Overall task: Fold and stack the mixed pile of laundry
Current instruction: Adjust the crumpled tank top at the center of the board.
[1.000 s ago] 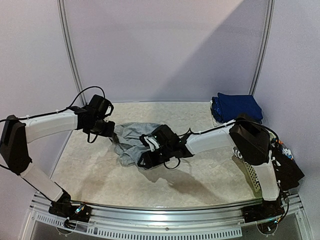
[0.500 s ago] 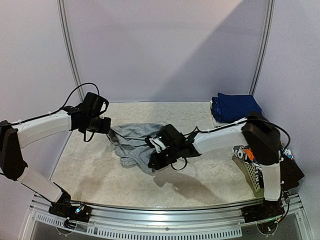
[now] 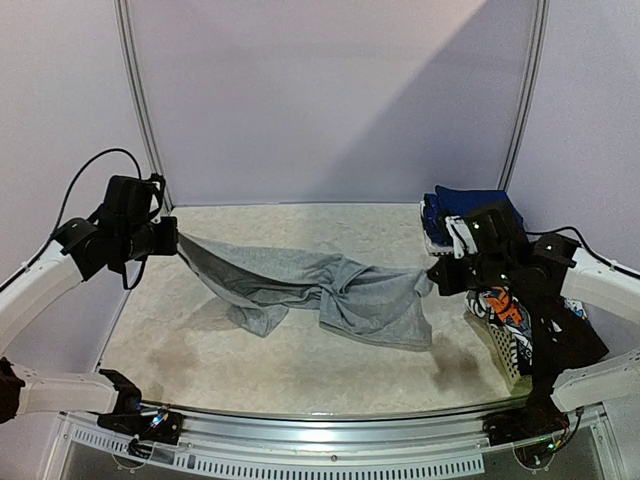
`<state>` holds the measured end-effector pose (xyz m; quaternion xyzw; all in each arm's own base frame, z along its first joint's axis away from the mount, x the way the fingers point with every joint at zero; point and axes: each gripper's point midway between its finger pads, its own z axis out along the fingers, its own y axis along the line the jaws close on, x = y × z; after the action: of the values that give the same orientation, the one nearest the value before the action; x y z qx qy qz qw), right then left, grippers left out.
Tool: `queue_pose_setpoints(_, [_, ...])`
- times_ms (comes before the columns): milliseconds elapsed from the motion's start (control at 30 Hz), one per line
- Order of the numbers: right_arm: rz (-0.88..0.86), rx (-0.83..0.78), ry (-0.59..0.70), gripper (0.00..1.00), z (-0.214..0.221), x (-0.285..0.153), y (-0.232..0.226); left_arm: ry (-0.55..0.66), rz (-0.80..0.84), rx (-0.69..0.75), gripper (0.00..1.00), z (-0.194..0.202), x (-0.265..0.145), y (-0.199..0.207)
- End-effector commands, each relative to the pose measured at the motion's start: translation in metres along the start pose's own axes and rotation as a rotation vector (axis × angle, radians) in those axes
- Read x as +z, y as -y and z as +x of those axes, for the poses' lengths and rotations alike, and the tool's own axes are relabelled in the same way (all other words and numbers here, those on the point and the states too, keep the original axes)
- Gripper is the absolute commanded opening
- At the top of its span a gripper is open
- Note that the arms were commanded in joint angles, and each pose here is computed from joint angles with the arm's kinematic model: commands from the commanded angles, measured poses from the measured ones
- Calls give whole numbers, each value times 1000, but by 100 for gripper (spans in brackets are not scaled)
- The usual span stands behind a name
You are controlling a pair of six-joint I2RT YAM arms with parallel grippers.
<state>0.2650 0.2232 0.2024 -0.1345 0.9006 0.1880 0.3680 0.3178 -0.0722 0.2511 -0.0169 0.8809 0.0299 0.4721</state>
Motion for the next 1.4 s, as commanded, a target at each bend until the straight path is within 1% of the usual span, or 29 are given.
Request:
queue_pose_setpoints(0, [270, 92, -49, 0, 37, -20, 71, -6, -116, -27, 0, 17, -7, -29])
queue_pose_setpoints(100, [372, 134, -20, 0, 38, -30, 97, 19, -142, -49, 0, 18, -11, -37])
queue_pose_setpoints(167, [361, 142, -23, 2, 39, -25, 96, 32, -140, -54, 0, 18, -12, -38])
queue_pose_setpoints(233, [315, 137, -54, 16, 40, -13, 88, 26, -130, -50, 0, 20, -9, -35])
queue_pose_setpoints(300, [302, 124, -92, 40, 40, -2, 83, 7, -114, -39, 0, 23, -2, -29])
queue_pose_setpoints(333, [295, 122, -98, 50, 37, 0, 80, -3, -110, -35, 0, 25, 1, -27])
queue_pose_setpoints(400, [285, 111, -107, 60, 29, 3, 75, -15, -107, -28, 0, 29, 8, -24])
queue_pose_setpoints(433, [285, 107, -104, 64, 23, 2, 73, -18, -106, -28, 0, 29, 10, -22])
queue_pose_setpoints(500, [281, 95, -67, 67, 6, -4, 65, -24, -103, -24, 0, 30, 14, -20])
queue_pose_setpoints(567, [236, 79, -36, 67, -3, -7, 48, -30, -106, -19, 0, 31, 17, -19])
queue_pose_setpoints(633, [91, 29, -34, 67, -3, 0, 9, -34, -116, -12, 0, 31, 19, -20])
queue_pose_setpoints(700, [-84, -28, -80, 66, 11, 12, -37, -37, -119, -8, 0, 31, 21, -19])
queue_pose_setpoints(833, [-255, -79, -195, 62, 54, 46, -101, -38, -115, -7, 0, 32, 22, -18])
queue_pose_setpoints(867, [-263, -88, -240, 61, 69, 59, -110, -38, -115, -7, 0, 32, 22, -18])
queue_pose_setpoints(933, [-279, -127, -288, 60, 90, 72, -128, -41, -117, -5, 0, 32, 22, -19])
queue_pose_setpoints(1000, [-274, -196, -333, 60, 109, 83, -139, -43, -119, -1, 0, 33, 22, -19])
queue_pose_setpoints(1100, [-257, -309, -380, 60, 130, 99, -144, -47, -120, 2, 0, 36, 23, -19])
queue_pose_setpoints(1267, [-274, -380, -429, 50, 146, 115, -153, -54, -117, 4, 0, 39, 25, -19])
queue_pose_setpoints(1367, [-275, -410, -440, 48, 152, 120, -158, -55, -122, 6, 0, 40, 24, -20])
